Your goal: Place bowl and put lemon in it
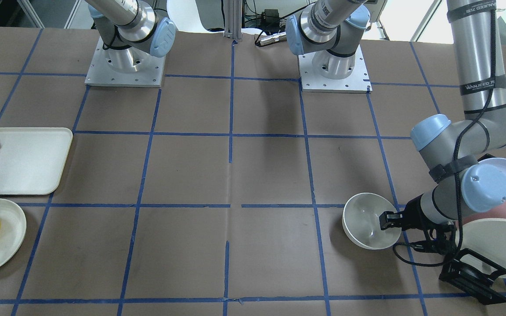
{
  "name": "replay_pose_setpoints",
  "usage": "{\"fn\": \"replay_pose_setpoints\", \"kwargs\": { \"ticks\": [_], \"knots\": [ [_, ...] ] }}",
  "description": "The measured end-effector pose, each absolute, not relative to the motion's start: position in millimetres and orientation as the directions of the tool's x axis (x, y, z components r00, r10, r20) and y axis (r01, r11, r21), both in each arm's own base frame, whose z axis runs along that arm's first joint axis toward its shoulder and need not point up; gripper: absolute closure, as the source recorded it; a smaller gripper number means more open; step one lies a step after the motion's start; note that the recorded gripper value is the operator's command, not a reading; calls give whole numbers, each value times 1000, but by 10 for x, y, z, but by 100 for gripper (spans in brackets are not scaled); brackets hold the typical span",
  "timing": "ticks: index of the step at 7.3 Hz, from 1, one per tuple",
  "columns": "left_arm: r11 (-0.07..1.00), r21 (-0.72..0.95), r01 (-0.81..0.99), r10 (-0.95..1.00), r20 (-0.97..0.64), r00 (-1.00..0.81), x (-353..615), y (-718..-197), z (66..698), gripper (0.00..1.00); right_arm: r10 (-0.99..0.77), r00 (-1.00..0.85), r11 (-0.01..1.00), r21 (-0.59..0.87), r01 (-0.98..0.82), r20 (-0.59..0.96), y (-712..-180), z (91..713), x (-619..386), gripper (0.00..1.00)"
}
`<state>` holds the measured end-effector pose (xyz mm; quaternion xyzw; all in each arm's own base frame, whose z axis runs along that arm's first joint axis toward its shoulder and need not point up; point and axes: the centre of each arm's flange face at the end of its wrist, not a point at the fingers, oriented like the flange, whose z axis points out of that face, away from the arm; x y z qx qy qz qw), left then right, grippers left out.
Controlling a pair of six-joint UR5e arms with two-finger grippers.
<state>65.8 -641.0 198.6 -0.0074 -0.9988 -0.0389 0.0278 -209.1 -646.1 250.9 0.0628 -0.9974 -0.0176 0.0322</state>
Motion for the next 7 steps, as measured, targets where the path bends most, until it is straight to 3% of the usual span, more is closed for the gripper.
{"fn": "replay_pose_setpoints", "kwargs": {
  "ticks": [2,5,7],
  "knots": [
    [998,68,11,6,70,-998,659,-6432,2013,100,-145,-989,987,80,-142,34,-6500,2135,-2120,11],
    [999,52,10,7,71,-997,643,-6418,2170,100,-167,-985,980,114,-161,38,-6491,1986,-2153,65],
    [998,56,13,9,71,-997,625,-6386,2280,100,-171,-984,979,122,-163,50,-6491,2006,-2173,70]
  ]
}}
